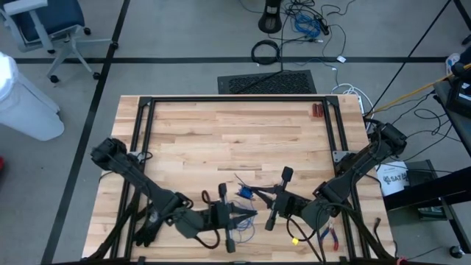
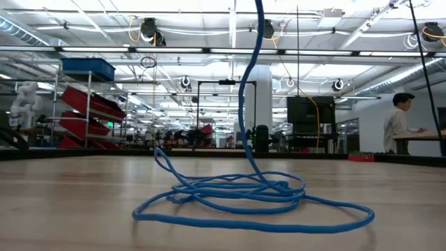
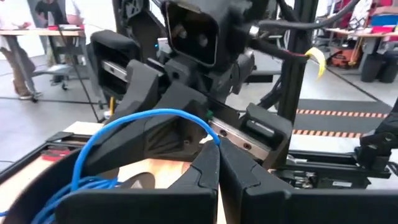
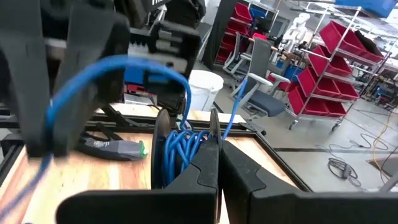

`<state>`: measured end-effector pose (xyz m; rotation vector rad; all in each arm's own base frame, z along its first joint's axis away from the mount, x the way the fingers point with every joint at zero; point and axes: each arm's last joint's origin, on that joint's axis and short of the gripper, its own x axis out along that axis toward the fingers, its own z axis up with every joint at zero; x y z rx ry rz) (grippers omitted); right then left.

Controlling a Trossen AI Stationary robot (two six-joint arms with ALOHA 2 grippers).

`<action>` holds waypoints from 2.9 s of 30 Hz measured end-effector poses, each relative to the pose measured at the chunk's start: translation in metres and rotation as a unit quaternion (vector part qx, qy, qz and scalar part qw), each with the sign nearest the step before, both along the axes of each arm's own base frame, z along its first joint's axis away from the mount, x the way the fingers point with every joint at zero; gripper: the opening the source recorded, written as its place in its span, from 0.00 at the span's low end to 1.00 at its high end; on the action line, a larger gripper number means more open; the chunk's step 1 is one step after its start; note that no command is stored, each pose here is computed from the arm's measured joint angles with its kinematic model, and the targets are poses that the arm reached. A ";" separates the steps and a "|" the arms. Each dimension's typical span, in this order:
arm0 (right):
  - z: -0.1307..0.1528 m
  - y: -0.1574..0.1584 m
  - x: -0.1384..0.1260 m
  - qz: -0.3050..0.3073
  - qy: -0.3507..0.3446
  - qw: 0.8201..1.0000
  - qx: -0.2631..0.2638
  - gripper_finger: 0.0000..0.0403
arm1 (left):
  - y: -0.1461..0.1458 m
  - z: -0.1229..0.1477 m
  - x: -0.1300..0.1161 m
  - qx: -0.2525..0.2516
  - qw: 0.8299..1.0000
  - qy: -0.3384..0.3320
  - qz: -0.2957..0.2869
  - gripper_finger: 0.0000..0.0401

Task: Coil cords
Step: Coil the blue wire onto the spool

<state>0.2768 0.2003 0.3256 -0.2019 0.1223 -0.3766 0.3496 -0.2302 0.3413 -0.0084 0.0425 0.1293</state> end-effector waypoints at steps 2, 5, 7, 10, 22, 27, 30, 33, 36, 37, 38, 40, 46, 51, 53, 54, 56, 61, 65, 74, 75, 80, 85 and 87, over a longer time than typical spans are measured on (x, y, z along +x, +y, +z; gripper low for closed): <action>0.000 0.000 0.000 -0.001 -0.001 1.000 0.002 0.00 | 0.000 -0.005 0.004 0.002 1.000 0.003 0.002 0.00; 0.001 -0.001 0.000 -0.022 -0.008 1.000 0.002 0.00 | -0.001 -0.012 0.009 0.001 1.000 0.004 0.004 0.00; 0.001 -0.001 -0.001 -0.022 -0.009 1.000 0.003 0.00 | -0.001 -0.016 0.012 -0.006 1.000 0.006 0.006 0.00; 0.002 0.000 -0.001 -0.021 -0.014 1.000 0.008 0.00 | 0.001 -0.020 0.015 -0.004 1.000 0.010 0.010 0.00; 0.006 0.003 -0.003 -0.015 -0.025 1.000 0.010 0.00 | 0.005 -0.025 0.019 -0.020 0.999 0.030 -0.013 0.00; 0.007 0.005 -0.004 -0.011 -0.029 0.999 0.011 0.00 | 0.006 -0.029 0.020 -0.022 0.999 0.045 -0.010 0.00; 0.009 0.007 -0.005 -0.007 -0.034 0.999 0.010 0.00 | 0.007 -0.036 0.024 -0.016 0.998 0.055 -0.007 0.00; 0.011 0.009 -0.007 -0.003 -0.037 0.999 0.007 0.00 | 0.010 -0.039 0.028 -0.013 0.998 0.060 -0.003 0.00; 0.014 0.012 -0.009 0.002 -0.045 0.999 0.007 0.00 | 0.012 -0.043 0.030 -0.012 0.998 0.064 -0.002 0.00; 0.014 0.012 -0.009 0.002 -0.046 0.999 0.006 0.00 | 0.013 -0.043 0.031 -0.016 0.998 0.066 -0.002 0.00; 0.015 0.013 -0.010 0.003 -0.047 0.999 0.004 0.00 | 0.014 -0.045 0.032 -0.021 0.997 0.068 -0.001 0.00; 0.016 0.015 -0.012 0.005 -0.052 0.999 0.005 0.00 | 0.014 -0.046 0.032 -0.018 0.997 0.074 -0.001 0.00; 0.018 0.018 -0.016 -0.010 -0.051 0.999 -0.004 0.00 | 0.014 -0.047 0.032 -0.016 0.997 0.077 -0.002 0.00; 0.021 0.019 -0.021 -0.004 -0.052 0.999 -0.008 0.00 | 0.014 -0.049 0.031 -0.011 0.996 0.086 -0.002 0.00; 0.023 0.020 -0.024 0.001 -0.053 0.999 -0.007 0.00 | 0.014 -0.049 0.031 -0.010 0.996 0.088 -0.002 0.01; 0.025 0.020 -0.025 0.003 -0.055 0.998 -0.005 0.00 | 0.014 -0.050 0.031 -0.009 0.996 0.090 -0.003 0.02; 0.028 0.022 -0.030 0.010 -0.057 0.998 -0.004 0.00 | 0.013 -0.050 0.030 -0.006 0.996 0.093 -0.005 0.06; 0.037 0.024 -0.043 0.026 -0.065 0.998 0.003 0.00 | 0.007 -0.052 0.027 -0.004 0.994 0.102 -0.026 0.16; 0.042 0.027 -0.052 0.041 -0.066 0.997 0.002 0.00 | 0.002 -0.052 0.025 -0.005 0.994 0.104 -0.041 0.22; 0.051 0.033 -0.072 0.071 -0.073 0.995 0.010 0.00 | -0.008 -0.051 0.019 0.019 0.993 0.098 -0.065 0.25; 0.051 0.034 -0.073 0.073 -0.072 0.995 0.009 0.00 | -0.009 -0.050 0.019 0.024 0.993 0.096 -0.068 0.25; 0.053 0.036 -0.078 0.082 -0.071 0.994 0.002 0.00 | -0.018 -0.054 0.024 0.035 0.995 0.060 -0.077 0.25; 0.054 0.037 -0.080 0.085 -0.073 0.994 0.004 0.00 | -0.022 -0.072 0.037 0.053 0.995 0.040 -0.071 0.25; 0.055 0.036 -0.081 0.085 -0.074 0.994 0.005 0.00 | -0.022 -0.080 0.042 0.068 0.995 0.036 -0.065 0.25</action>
